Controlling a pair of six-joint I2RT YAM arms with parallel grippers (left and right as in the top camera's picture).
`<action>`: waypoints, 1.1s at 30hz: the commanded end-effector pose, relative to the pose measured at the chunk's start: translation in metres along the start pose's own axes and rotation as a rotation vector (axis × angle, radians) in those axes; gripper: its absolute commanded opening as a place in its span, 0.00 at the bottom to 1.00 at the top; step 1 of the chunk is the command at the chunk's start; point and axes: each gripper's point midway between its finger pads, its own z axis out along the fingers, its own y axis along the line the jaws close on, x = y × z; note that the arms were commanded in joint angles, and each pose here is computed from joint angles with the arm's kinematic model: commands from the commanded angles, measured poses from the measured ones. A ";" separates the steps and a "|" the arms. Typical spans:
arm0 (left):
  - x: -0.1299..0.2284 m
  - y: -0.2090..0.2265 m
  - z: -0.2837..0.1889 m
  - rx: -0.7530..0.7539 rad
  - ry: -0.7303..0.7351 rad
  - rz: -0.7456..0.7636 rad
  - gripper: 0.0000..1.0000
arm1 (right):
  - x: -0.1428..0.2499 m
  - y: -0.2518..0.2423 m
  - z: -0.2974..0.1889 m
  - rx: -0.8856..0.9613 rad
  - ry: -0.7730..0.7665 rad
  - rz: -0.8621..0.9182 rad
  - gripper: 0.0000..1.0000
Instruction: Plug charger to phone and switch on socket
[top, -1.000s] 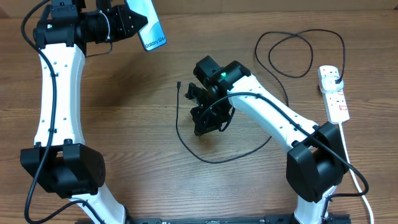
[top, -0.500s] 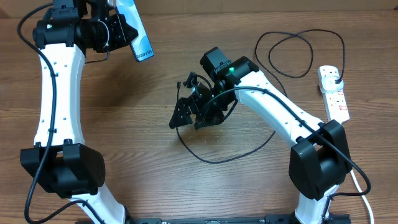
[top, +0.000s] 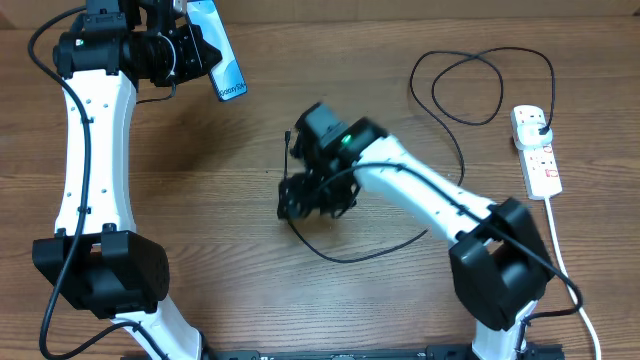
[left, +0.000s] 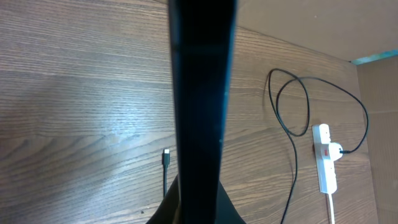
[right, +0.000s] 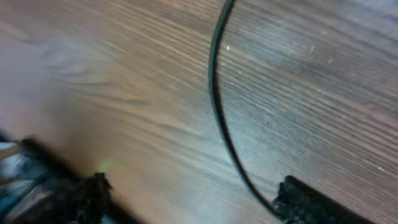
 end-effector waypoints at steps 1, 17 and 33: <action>-0.006 -0.008 -0.008 0.016 -0.025 0.040 0.04 | 0.013 -0.007 0.023 0.128 -0.033 0.004 0.74; -0.002 -0.007 -0.008 0.012 -0.011 0.031 0.04 | 0.035 -0.027 0.067 0.283 0.024 0.045 0.42; -0.003 -0.007 -0.008 0.013 -0.013 0.033 0.04 | 0.063 -0.040 0.068 0.339 0.149 0.035 0.35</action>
